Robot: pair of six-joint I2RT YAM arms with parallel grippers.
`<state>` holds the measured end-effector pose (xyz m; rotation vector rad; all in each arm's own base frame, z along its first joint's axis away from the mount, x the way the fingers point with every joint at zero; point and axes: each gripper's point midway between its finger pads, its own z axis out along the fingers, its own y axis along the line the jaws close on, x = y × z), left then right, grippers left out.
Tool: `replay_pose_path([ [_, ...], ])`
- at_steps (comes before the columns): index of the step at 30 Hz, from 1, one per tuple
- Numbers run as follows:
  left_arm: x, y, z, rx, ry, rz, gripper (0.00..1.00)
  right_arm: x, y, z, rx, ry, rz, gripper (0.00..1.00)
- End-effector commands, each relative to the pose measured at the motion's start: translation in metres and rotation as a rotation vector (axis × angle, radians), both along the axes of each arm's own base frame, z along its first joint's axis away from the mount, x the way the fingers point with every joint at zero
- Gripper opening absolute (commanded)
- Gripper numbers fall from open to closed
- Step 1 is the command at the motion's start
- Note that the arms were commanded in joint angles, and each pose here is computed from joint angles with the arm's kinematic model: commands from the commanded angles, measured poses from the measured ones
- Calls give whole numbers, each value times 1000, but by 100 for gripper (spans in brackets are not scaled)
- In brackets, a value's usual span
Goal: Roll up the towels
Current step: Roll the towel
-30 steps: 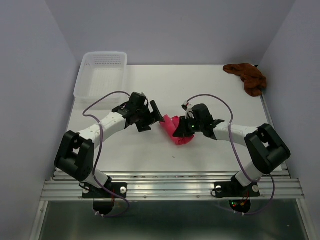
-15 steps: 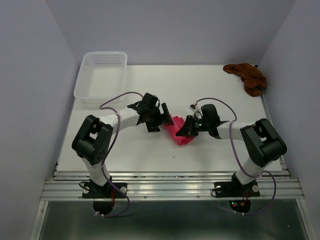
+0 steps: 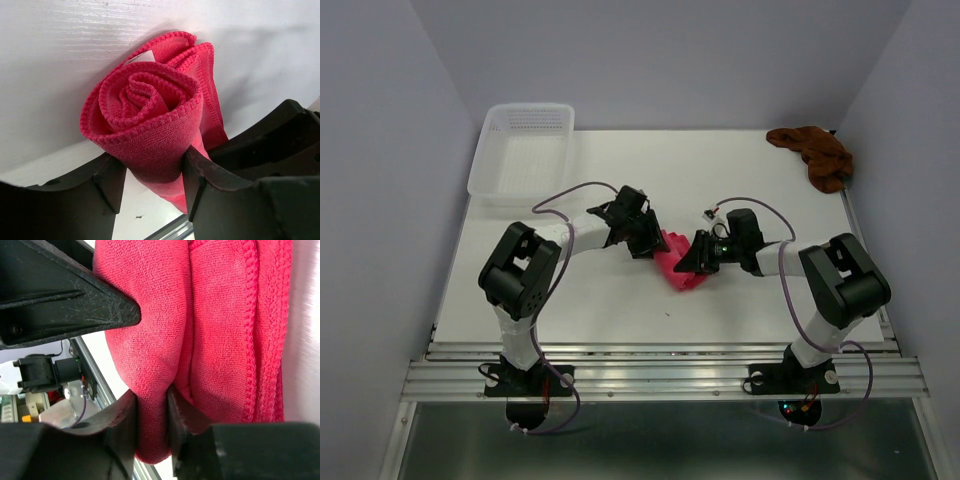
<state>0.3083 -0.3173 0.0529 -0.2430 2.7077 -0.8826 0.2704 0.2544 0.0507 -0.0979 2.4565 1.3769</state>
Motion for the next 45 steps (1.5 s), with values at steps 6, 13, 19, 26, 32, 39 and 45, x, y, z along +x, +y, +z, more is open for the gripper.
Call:
replay_pose_path([
  [6,18,4,10,112,-73,47,37,14,-23,13,-173,-181,-9,64],
  [13,8,8,7,183,-31,34,37,4,-19,50,-284,-398,30,73],
  [19,-8,11,9,242,34,8,37,-7,-6,62,-428,-606,59,73],
  [26,-24,21,7,275,112,19,37,-12,4,52,-618,-729,80,73],
  [32,-30,26,8,299,143,33,37,-25,23,41,-709,-781,162,72],
  [39,-33,27,12,287,156,52,38,-31,13,21,-861,-798,151,53],
  [45,-35,24,17,264,152,47,56,-30,1,6,-931,-748,112,30],
])
